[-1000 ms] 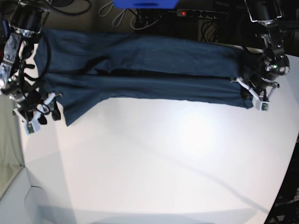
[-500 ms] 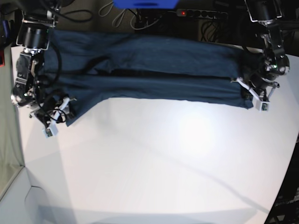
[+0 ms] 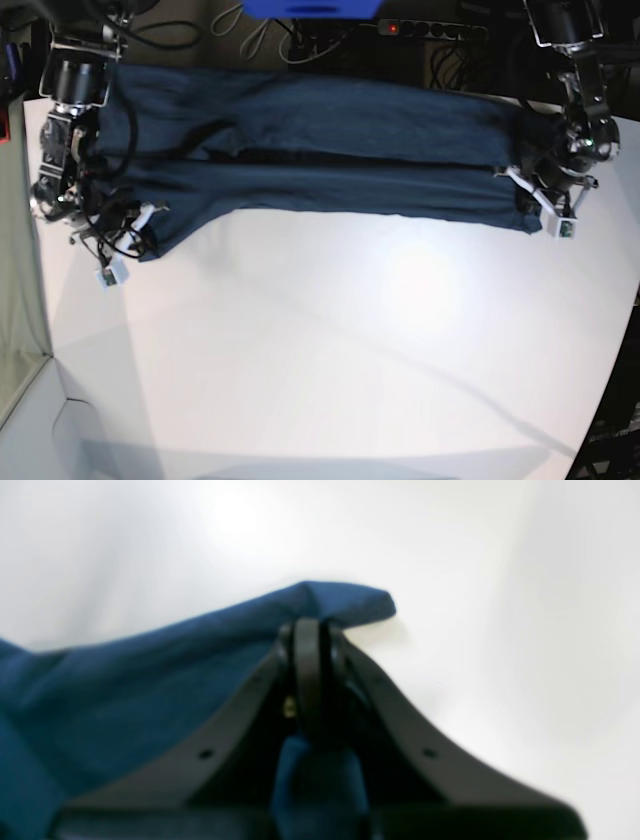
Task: Layout the t-shirt on the table in an organized manner, then fold the t-shirt properly
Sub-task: 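Release and regrasp the folded edge with the right gripper, then pull the folded strip taut with both grippers to straighten it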
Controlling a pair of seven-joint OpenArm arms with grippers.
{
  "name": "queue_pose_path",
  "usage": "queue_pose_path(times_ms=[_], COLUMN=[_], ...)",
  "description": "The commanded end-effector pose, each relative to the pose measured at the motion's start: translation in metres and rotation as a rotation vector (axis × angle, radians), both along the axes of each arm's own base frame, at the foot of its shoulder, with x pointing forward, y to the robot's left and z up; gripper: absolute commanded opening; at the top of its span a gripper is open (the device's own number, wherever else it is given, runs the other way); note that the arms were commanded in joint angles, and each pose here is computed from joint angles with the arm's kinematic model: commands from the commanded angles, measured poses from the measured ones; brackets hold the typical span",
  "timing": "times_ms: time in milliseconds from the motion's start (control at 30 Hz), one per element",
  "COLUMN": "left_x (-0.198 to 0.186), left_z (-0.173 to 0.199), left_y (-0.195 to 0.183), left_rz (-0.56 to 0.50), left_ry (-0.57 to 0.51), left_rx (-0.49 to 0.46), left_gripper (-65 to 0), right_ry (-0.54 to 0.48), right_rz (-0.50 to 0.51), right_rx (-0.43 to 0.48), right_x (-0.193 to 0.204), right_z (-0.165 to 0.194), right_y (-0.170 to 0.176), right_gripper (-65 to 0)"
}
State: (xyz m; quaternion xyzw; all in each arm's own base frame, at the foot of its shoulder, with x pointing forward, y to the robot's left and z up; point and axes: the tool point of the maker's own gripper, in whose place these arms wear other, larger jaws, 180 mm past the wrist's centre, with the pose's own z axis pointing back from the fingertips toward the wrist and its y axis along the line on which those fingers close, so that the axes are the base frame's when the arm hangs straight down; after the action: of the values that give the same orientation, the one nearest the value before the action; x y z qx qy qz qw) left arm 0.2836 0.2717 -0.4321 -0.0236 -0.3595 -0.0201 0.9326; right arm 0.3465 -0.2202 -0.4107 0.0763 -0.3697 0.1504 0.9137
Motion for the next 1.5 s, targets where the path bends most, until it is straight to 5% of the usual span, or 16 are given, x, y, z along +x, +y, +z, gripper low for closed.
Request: queue_pose_path(times_ms=[0, 267, 500, 867, 1467], left_x=[-0.009, -0.009, -0.01, -0.01, -0.011], left_z=[-0.007, -0.007, -0.007, -0.008, -0.007], left_y=[0.004, 0.003, 0.004, 0.003, 0.006], left_rz=[-0.007, -0.006, -0.003, -0.006, -0.009], left_ry=[0.059, 0.057, 0.062, 0.063, 0.068], left_rx=[0.025, 0.021, 0.022, 0.022, 0.031], left_gripper=[-64.9, -64.9, -64.9, -64.7, -62.2], right_ry=[-0.089, -0.173, -0.181, -0.033, 0.109], right_rz=[0.005, 0.026, -0.052, -0.141, -0.276], right_rx=[-0.004, -0.145, -0.22, -0.211, -0.09], right_x=[0.012, -0.021, -0.073, -0.139, -0.173], right_z=[0.026, 0.077, 0.098, 0.063, -0.002], right_y=[-0.004, -0.005, -0.018, -0.032, -0.056], right_gripper=[-65.0, -65.0, -65.0, -65.0, -65.0])
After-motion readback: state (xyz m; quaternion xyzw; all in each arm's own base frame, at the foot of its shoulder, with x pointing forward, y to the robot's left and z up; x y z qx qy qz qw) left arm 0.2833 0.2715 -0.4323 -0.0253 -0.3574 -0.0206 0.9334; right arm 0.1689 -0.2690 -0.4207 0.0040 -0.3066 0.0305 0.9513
